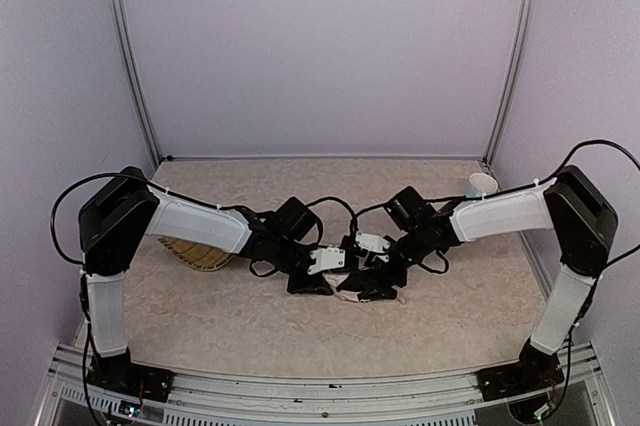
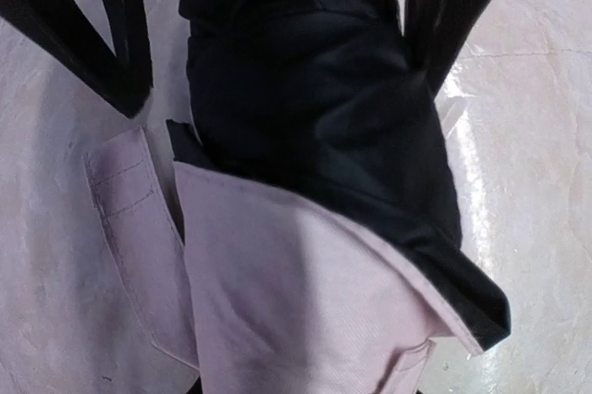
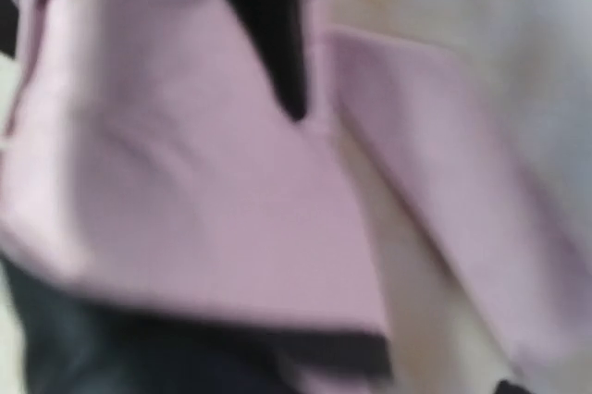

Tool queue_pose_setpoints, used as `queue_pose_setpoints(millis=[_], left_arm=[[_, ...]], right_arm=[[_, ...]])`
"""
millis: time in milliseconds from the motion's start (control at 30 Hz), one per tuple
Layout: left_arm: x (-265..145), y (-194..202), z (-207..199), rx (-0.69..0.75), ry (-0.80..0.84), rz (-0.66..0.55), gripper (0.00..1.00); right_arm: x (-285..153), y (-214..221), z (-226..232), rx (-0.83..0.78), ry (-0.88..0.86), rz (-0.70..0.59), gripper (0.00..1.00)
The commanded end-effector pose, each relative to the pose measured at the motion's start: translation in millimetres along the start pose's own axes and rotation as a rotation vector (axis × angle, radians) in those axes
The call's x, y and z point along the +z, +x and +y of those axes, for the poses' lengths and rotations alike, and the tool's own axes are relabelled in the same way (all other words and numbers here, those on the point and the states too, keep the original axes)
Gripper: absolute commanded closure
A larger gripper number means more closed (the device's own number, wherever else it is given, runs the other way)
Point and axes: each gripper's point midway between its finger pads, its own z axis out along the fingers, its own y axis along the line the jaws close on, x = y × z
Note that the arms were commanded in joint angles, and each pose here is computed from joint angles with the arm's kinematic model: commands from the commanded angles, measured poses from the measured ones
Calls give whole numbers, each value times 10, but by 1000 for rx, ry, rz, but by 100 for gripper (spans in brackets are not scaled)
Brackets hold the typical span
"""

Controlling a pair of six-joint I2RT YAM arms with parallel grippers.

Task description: Put away the umbrella

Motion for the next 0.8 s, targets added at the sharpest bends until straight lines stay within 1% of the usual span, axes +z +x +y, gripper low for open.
queue_pose_setpoints(millis=[0, 67, 167, 233, 333, 467, 533, 600, 667, 700, 733, 767], left_arm=[[176, 579, -280, -168, 167, 167, 84], [194, 589, -313, -191, 209, 171, 84], [217, 609, -346, -231, 265, 174, 84], [230, 620, -334, -248, 278, 177, 84], [244, 628, -326, -255, 286, 181, 84], [240, 629, -336, -259, 293, 183, 83], [234, 628, -350, -258, 300, 181, 83], [225, 619, -355, -256, 303, 178, 83], [221, 615, -362, -255, 307, 177, 83], [222, 617, -367, -255, 309, 177, 83], [222, 615, -368, -256, 311, 177, 83], [220, 615, -364, -256, 310, 176, 83]], right_arm=[[-390, -314, -85, -134, 197, -158, 1], [-511, -310, -73, -181, 268, -185, 0], [-626, -307, 17, -308, 391, -215, 0], [-629, -336, 122, -368, 406, -251, 0], [-525, -369, 210, -393, 371, -267, 0], [-263, -381, 230, -402, 325, -220, 0], [-161, -350, 131, -393, 363, -189, 0], [-85, -267, -32, -376, 427, -129, 0], [2, -188, -128, -378, 450, -72, 0], [44, -164, -140, -380, 444, -54, 1], [84, -140, -141, -376, 432, -39, 4], [119, -118, -136, -372, 418, -26, 9]])
